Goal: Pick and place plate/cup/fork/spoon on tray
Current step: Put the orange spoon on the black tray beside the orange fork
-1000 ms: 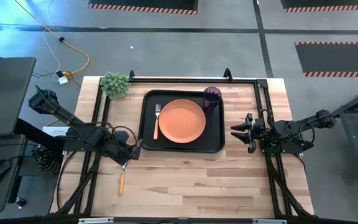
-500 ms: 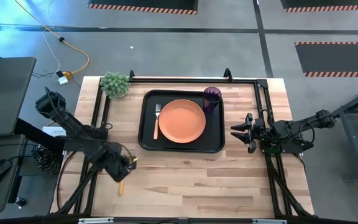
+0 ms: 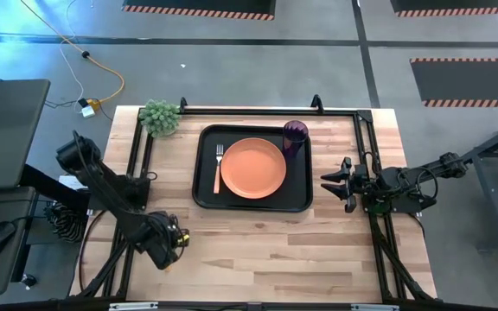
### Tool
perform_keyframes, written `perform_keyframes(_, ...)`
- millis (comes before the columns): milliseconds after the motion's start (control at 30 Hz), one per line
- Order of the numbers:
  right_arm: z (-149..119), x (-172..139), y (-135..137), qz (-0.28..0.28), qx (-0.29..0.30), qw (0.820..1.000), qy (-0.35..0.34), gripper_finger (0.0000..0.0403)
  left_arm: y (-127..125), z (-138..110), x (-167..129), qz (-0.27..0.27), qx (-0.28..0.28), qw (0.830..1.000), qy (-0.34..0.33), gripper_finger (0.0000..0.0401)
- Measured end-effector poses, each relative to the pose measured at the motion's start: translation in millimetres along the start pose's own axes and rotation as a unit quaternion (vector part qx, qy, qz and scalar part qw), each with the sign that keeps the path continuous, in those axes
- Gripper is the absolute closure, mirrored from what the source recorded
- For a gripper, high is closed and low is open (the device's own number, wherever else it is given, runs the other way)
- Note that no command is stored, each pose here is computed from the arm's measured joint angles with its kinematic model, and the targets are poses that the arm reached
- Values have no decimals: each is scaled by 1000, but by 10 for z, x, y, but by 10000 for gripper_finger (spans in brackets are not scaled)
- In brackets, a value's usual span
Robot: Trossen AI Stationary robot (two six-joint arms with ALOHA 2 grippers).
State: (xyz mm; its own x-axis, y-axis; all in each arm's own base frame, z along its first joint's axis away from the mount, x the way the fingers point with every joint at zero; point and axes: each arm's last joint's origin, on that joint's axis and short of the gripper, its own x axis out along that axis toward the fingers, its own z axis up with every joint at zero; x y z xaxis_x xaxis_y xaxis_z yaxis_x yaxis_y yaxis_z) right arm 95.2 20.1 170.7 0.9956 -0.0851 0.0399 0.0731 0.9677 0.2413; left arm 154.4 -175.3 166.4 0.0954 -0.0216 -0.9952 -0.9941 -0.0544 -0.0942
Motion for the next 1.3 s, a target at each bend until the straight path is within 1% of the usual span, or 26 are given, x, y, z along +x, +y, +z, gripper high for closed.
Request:
perform_keyframes(100,0,0,0,0,0,1000,0,277,11,-42,65,9,11,1000,-3,258)
perform_keyframes(200,0,0,0,0,0,1000,0,277,11,-76,130,14,19,1000,-7,246)
perform_keyframes(433,0,0,0,0,0,1000,0,277,-10,-99,248,25,26,999,-20,246)
perform_keyframes(600,0,0,0,0,0,1000,0,277,-18,-119,287,32,31,999,-14,268)
perform_keyframes(867,0,0,0,0,0,1000,0,277,-21,-81,345,31,29,999,-6,339)
perform_keyframes(967,0,0,0,0,0,1000,0,277,-21,-78,340,29,33,999,-5,358)
perform_keyframes(1067,0,0,0,0,0,1000,0,277,-18,-71,300,24,33,999,1,361)
perform_keyframes(1133,0,0,0,0,0,1000,0,277,-2,-48,270,24,32,999,2,355)
perform_keyframes(1300,0,0,0,0,0,1000,0,277,26,15,106,8,35,999,5,351)
